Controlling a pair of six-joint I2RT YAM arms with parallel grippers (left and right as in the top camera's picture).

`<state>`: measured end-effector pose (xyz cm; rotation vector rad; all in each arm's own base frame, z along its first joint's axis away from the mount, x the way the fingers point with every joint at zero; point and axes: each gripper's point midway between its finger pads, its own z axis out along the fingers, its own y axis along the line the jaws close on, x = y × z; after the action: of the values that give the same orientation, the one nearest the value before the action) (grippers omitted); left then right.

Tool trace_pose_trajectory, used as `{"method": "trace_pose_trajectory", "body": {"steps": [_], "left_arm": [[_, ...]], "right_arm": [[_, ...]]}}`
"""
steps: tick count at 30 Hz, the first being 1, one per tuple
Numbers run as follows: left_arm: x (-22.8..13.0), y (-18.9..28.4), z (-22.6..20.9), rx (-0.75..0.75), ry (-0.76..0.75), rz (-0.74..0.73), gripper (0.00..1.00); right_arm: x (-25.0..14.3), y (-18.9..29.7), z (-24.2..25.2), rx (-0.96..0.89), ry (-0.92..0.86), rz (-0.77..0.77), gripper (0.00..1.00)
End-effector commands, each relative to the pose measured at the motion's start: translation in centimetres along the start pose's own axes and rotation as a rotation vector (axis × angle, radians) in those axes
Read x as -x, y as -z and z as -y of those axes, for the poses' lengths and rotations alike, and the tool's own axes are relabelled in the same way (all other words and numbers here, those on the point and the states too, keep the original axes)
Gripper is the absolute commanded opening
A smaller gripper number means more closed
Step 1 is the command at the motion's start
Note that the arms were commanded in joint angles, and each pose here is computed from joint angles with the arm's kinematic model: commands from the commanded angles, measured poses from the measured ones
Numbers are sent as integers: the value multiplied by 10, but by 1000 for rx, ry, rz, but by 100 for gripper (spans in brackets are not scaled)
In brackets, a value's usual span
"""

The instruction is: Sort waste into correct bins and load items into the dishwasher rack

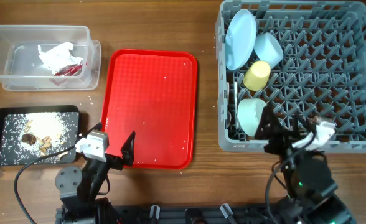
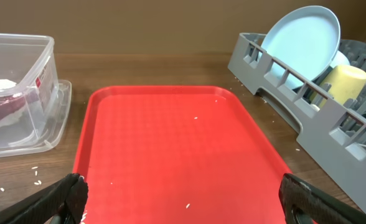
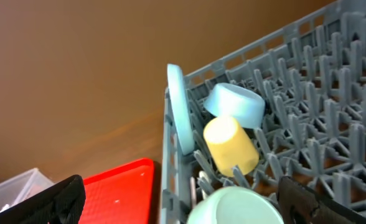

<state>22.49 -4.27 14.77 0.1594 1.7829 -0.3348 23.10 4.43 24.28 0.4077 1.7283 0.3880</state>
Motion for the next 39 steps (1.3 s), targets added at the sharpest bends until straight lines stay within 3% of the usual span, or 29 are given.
{"method": "trace_pose_trajectory", "body": {"steps": [1,3,5,7,10,14,39], "left_arm": [[0,0,0,-3,8,7,100],[0,0,0,-3,8,7,100],[0,0,0,-3,8,7,100],[0,0,0,-3,8,7,100],[0,0,0,-3,8,7,100],[0,0,0,-3,8,7,100],[0,0,0,-3,8,7,100]], "right_arm": [[-16,6,19,-18,6,-25,100],[-22,6,27,-14,21,-10,100],[-33,2,3,185,272,34,100],[-48,-2,-4,296,412,77,100],[-67,-12,0,342,456,73,100],[-78,-8,-12,465,686,113,100],[-76,-11,-6,434,684,110,100]]}}
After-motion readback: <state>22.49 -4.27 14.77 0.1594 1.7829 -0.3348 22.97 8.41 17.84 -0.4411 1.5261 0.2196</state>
